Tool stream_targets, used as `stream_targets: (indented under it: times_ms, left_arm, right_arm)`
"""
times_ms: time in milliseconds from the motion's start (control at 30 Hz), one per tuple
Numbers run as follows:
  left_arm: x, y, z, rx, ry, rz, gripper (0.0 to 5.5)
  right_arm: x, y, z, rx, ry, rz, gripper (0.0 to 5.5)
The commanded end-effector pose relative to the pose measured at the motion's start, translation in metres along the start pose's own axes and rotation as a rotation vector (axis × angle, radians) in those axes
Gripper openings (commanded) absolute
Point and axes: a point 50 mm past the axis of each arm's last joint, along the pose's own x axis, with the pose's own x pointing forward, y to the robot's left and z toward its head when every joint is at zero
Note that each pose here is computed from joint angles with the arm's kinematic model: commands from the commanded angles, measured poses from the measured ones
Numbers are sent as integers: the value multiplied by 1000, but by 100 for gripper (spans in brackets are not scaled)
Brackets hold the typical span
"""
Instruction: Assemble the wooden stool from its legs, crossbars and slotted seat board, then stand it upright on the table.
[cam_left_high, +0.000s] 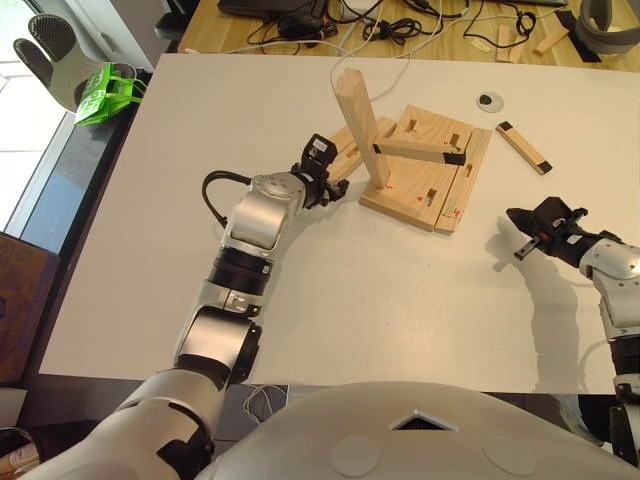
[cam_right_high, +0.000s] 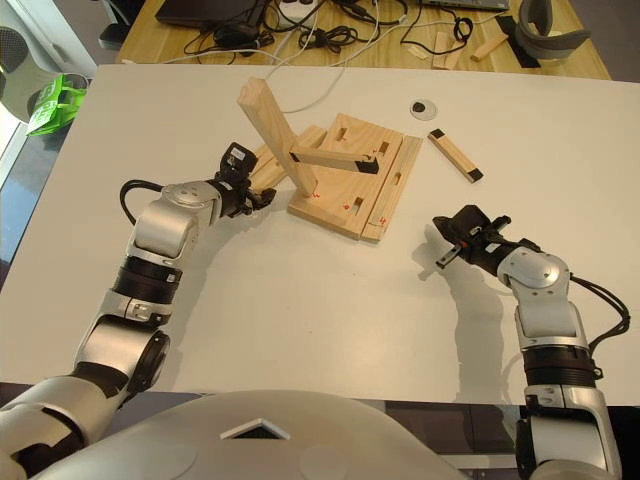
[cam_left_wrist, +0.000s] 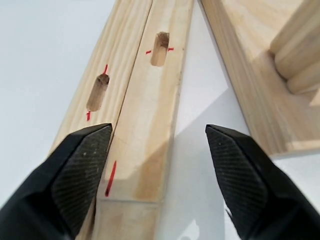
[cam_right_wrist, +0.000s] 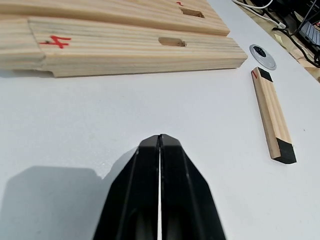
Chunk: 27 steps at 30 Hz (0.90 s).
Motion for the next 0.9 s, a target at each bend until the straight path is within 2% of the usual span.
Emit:
stream_targets:
  times_ms: [33,267,367,733,900]
  left_arm:
    - [1,-7,-5,59,48,-60,346]
    - [2,-7,-11,40,97,-75,346]
    - [5,3,-10,-32,90,5,346]
    - [6,-3,-16,-63,155,-67,346]
    - [6,-2,-16,-64,150,-54,287]
  right_arm:
    - [0,-1,1,-14,1,6,0]
    - [1,-2,3,-18,-3,8,0]
    - [1,0,4,-19,-6,10,0]
    - [0,0,2,-18,-3,6,0]
    - [2,2,2,-19,-5,7,0]
